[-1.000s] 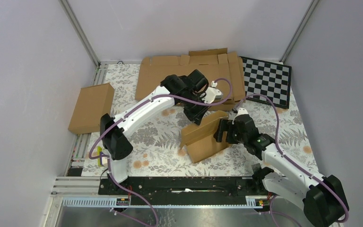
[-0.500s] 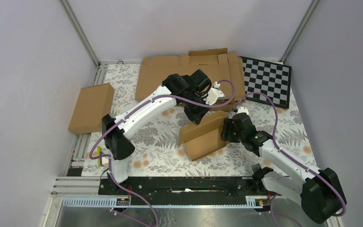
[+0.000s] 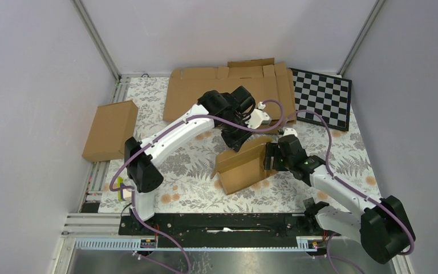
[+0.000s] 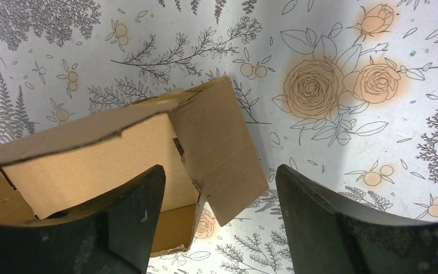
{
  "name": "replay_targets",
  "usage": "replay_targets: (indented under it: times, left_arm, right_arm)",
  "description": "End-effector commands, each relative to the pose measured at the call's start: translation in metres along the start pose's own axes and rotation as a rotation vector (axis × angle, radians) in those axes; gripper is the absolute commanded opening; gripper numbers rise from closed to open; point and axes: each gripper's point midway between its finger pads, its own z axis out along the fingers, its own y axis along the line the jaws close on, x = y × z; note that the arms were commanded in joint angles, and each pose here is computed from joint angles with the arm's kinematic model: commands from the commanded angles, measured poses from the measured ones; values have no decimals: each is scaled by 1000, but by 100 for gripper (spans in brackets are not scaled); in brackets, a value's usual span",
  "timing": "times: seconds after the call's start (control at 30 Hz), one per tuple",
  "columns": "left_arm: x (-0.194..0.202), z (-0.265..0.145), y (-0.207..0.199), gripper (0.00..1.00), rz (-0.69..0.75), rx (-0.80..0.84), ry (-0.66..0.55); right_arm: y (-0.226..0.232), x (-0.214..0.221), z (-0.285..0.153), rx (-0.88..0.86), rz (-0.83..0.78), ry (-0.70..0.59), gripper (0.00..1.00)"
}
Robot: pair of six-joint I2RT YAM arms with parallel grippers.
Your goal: Fold the paper box
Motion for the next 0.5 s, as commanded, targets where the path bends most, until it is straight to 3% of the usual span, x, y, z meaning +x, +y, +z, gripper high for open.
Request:
replay_targets:
  times: [0.0, 0.13, 0.17, 0.33, 0.47]
  left_arm:
    - [-9, 4, 0, 5, 24, 20, -22]
    - [-14, 3, 1, 7, 30, 14, -47]
    - [-15, 2, 2, 9, 28, 6, -51]
    - [-28, -13, 31, 34, -53, -129, -136]
    - [-39, -55, 74, 51, -233, -361, -307]
  right_arm:
    - [13, -18, 3, -37, -9, -27, 77]
    - [11, -14, 9, -26, 3, -5, 65]
    - [10, -13, 9, -19, 8, -5, 58]
    - [7, -15, 5, -13, 16, -37, 22]
    - [6, -13, 1, -15, 32, -43, 12]
